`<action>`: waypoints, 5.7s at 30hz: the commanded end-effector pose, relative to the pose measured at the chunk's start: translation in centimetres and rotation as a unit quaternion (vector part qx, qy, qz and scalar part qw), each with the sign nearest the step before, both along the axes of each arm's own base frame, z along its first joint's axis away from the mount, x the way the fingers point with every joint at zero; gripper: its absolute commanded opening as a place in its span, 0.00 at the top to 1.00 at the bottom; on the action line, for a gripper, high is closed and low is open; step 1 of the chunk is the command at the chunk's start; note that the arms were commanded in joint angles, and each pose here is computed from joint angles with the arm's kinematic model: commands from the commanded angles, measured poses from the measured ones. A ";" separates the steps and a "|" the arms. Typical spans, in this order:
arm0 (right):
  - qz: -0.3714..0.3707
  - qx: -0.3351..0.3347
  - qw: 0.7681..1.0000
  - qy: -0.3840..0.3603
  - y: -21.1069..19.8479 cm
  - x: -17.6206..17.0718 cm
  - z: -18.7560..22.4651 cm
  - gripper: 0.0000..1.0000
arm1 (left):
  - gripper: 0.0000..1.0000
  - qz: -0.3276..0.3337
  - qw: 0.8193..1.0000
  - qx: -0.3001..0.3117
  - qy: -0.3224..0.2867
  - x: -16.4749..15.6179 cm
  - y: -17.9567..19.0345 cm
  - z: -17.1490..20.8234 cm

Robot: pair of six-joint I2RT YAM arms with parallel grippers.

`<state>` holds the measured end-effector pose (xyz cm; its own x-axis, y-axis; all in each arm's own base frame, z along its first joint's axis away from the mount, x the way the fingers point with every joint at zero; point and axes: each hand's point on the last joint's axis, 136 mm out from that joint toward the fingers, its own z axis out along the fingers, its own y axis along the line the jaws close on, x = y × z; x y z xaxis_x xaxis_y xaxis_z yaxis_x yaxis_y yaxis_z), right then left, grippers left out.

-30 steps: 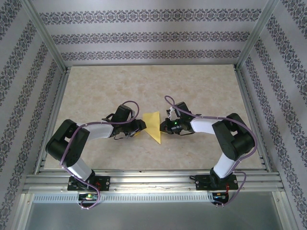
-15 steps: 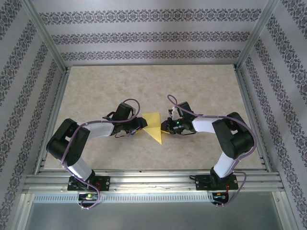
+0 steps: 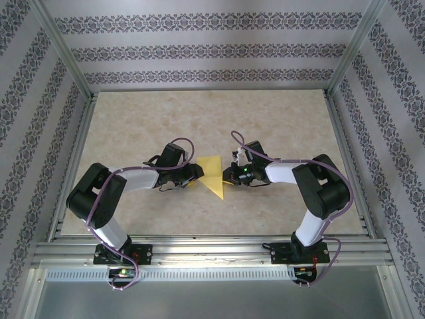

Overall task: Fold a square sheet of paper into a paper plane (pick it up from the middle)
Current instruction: Fourth fold the wing at the center of the table.

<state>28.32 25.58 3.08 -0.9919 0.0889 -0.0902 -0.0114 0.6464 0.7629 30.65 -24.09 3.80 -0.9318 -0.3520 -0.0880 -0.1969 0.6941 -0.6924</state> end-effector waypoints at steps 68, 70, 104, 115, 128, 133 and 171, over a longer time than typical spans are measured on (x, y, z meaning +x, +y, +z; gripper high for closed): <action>-0.026 0.190 0.981 -0.023 -1.2 1.2 5.2 0.98 | 0.52 0.002 0.997 -0.071 -0.005 4.6 -3.0 1.3; -0.025 0.192 0.981 -0.022 -1.2 1.1 5.1 0.98 | 0.52 0.000 0.997 -0.079 -0.005 4.8 -3.3 1.3; -0.056 0.157 0.986 0.009 -2.7 1.0 1.4 0.93 | 0.75 -0.001 0.991 -0.129 -0.034 7.3 -4.6 1.4; -0.060 0.134 0.989 0.007 -3.0 0.9 1.1 0.89 | 0.72 -0.011 0.993 -0.111 -0.045 7.4 -4.4 2.5; -0.060 0.126 0.990 0.008 -3.2 0.7 0.9 0.93 | 0.83 -0.022 0.994 -0.103 -0.040 7.9 -4.7 2.2; -0.059 0.129 0.990 0.005 -3.1 0.8 1.3 0.90 | 1.00 -0.019 0.995 -0.088 -0.041 7.7 -4.2 1.9; 0.157 -0.311 0.762 -0.547 4.5 -3.1 1.9 0.63 | 1.00 0.183 0.981 0.012 -0.056 3.8 0.2 3.2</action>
